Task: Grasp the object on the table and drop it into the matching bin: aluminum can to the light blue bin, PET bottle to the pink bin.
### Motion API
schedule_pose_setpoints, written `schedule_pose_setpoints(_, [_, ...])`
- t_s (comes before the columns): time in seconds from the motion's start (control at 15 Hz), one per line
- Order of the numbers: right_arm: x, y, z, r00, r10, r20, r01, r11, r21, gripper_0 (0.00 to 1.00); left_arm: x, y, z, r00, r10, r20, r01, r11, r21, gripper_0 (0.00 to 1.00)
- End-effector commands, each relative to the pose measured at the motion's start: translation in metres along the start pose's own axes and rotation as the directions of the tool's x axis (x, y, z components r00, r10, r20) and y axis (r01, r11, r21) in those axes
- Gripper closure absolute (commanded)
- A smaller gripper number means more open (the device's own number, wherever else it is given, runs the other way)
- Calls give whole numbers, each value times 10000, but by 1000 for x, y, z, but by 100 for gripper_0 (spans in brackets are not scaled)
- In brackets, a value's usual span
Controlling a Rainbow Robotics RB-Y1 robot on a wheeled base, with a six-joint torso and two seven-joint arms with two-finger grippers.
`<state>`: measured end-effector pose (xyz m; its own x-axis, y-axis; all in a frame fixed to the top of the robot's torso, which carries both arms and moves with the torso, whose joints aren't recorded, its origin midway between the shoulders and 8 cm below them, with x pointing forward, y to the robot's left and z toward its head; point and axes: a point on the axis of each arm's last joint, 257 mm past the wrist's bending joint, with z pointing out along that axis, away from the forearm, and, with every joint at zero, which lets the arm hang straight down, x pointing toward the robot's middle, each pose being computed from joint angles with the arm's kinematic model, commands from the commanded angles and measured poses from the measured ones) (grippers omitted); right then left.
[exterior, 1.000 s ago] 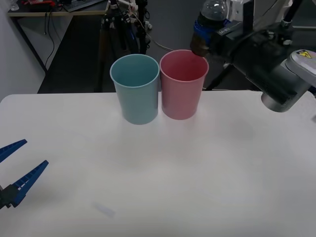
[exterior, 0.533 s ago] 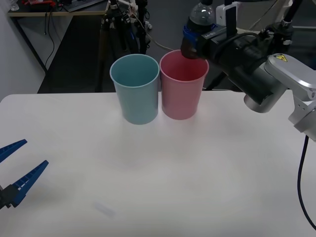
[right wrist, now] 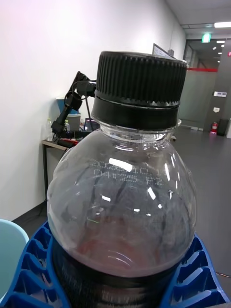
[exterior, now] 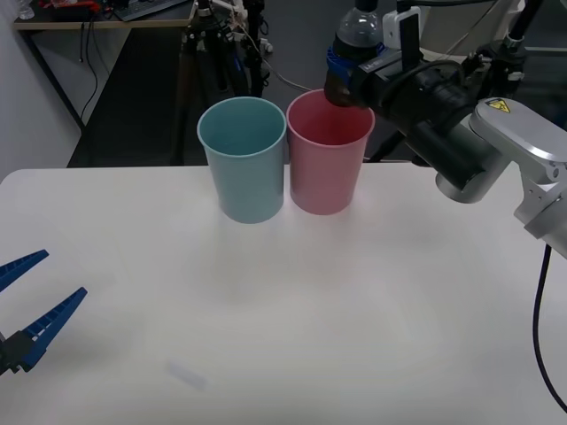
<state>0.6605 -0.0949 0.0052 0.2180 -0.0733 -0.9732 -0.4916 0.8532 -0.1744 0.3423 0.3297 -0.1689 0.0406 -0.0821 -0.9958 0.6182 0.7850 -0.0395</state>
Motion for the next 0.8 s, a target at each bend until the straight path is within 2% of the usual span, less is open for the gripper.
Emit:
schedule_pose_setpoints(0.07, [0, 1, 0, 10000, 83, 3, -83, 10000, -4, 0, 0, 0, 0, 10000, 0, 0, 0, 10000, 0, 0])
schedule_pose_setpoints(0.8, [-13, 14, 1, 9992, 286, 262, -283, 9995, -115, 0, 0, 0, 0, 10000, 0, 0, 0, 10000, 0, 0])
